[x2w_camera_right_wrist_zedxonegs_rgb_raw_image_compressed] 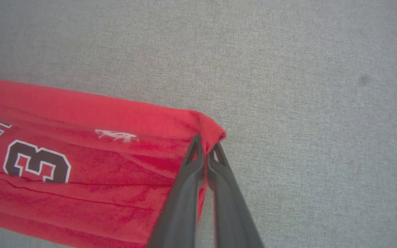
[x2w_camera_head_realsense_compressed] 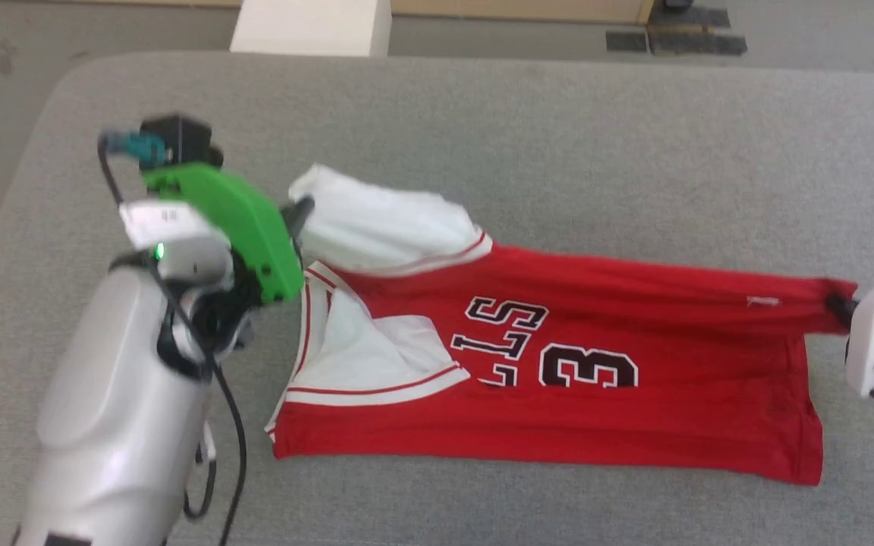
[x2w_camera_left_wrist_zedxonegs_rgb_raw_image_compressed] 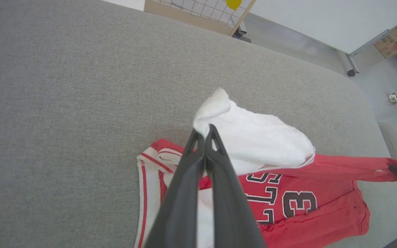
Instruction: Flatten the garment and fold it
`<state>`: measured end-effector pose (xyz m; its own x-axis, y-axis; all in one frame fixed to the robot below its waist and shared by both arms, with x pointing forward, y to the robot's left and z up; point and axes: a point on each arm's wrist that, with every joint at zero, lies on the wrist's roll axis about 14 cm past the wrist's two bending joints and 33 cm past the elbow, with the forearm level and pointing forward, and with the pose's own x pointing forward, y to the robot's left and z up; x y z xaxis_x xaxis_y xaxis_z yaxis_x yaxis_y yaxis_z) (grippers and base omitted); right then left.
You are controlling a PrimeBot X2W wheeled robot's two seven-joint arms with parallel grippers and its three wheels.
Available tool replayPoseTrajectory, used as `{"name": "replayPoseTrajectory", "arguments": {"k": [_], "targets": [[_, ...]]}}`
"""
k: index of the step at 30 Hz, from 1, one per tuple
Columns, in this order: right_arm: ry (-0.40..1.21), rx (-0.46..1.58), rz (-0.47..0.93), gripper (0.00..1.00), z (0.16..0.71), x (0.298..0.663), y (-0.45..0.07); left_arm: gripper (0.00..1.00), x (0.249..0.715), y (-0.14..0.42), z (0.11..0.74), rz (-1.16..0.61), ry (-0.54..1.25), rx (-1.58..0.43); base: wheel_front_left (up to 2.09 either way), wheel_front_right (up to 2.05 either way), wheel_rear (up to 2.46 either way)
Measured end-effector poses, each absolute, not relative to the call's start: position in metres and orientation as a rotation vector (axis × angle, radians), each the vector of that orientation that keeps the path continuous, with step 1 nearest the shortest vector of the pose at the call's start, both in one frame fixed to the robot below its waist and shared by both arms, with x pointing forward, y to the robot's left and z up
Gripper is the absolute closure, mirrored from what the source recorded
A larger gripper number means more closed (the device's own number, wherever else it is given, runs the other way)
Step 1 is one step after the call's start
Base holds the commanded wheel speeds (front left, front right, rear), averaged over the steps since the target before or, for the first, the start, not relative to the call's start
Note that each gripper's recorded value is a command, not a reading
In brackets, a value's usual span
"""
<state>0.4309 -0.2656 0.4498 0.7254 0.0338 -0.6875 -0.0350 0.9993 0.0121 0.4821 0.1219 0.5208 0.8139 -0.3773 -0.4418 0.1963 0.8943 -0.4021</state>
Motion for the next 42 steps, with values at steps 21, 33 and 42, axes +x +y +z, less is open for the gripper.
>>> {"name": "replayPoseTrajectory", "arguments": {"k": [21, 33, 42], "targets": [[0.961, -0.001, 0.055, 1.00, 0.376, 0.390, -0.253, 1.00, 0.383, 0.151, 0.384, -0.061, 0.891, -0.573, 0.00, 0.00, 0.00], [0.861, 0.022, 0.053, 0.00, 0.407, 0.392, -0.254, 0.00, 0.387, 0.167, 0.401, -0.048, 0.837, -0.522, 0.00, 0.00, 0.00], [0.702, 0.029, 0.007, 0.00, 0.474, 0.387, -0.283, 0.00, 0.421, 0.181, 0.500, -0.084, 0.524, -0.431, 0.00, 0.00, 0.00]]}}
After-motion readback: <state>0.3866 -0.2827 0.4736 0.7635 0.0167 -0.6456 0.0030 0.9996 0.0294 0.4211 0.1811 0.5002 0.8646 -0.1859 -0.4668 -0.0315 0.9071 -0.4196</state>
